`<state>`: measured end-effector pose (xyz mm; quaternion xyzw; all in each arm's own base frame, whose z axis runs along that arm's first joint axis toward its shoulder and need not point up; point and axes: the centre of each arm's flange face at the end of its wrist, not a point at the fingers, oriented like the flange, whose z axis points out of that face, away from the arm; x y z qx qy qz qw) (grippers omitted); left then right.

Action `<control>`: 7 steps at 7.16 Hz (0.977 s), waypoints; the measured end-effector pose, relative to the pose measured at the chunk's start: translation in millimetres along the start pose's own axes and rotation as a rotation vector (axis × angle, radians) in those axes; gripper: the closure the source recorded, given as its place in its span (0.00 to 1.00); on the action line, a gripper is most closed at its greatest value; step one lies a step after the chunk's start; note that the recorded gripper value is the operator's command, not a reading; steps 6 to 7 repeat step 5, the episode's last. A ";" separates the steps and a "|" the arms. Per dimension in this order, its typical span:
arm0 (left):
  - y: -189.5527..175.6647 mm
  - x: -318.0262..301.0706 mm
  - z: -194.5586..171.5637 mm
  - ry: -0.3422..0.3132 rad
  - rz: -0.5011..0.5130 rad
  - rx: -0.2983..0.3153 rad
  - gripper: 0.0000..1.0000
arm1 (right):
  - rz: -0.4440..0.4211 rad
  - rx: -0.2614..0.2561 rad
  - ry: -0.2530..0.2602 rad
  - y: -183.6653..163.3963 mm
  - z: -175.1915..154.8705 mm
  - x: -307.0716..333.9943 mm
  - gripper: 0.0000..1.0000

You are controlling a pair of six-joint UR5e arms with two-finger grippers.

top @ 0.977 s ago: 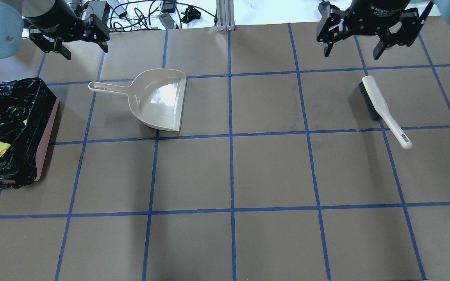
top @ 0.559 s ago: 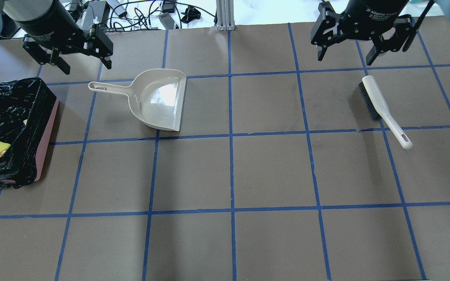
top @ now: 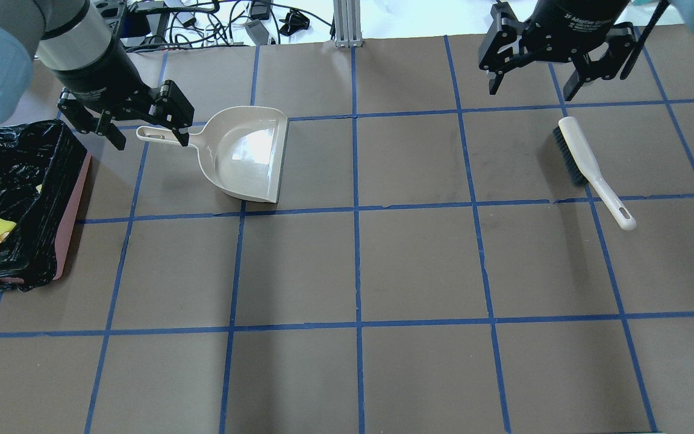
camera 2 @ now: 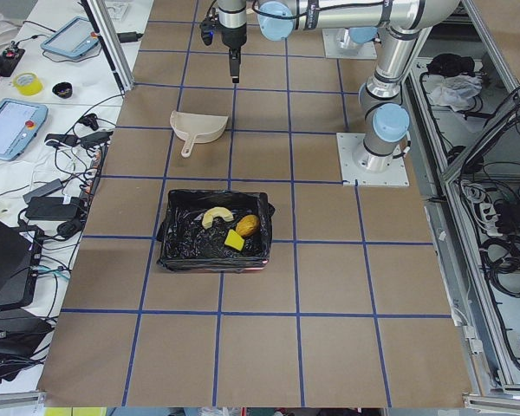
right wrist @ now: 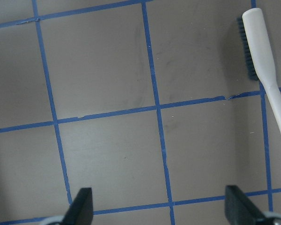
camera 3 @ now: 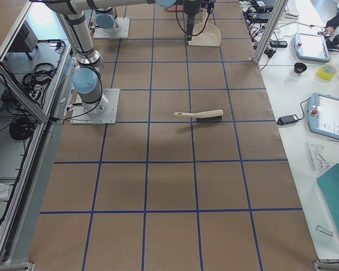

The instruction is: Sweep and dump trash into bin

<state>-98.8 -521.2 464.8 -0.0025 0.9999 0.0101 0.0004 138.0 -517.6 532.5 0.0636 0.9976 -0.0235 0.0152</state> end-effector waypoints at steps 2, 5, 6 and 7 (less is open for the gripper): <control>11.7 1.4 -15.4 -0.013 0.041 0.010 0.00 | -0.054 -0.003 0.000 -0.2 1.0 -0.4 0.00; 19.9 5.5 -31.8 -0.008 0.077 0.023 0.00 | -0.076 -0.004 0.008 0.3 0.8 0.2 0.00; 19.9 5.5 -31.8 -0.008 0.077 0.023 0.00 | -0.076 -0.004 0.008 0.3 0.8 0.2 0.00; 19.9 5.5 -31.8 -0.008 0.077 0.023 0.00 | -0.076 -0.004 0.008 0.3 0.8 0.2 0.00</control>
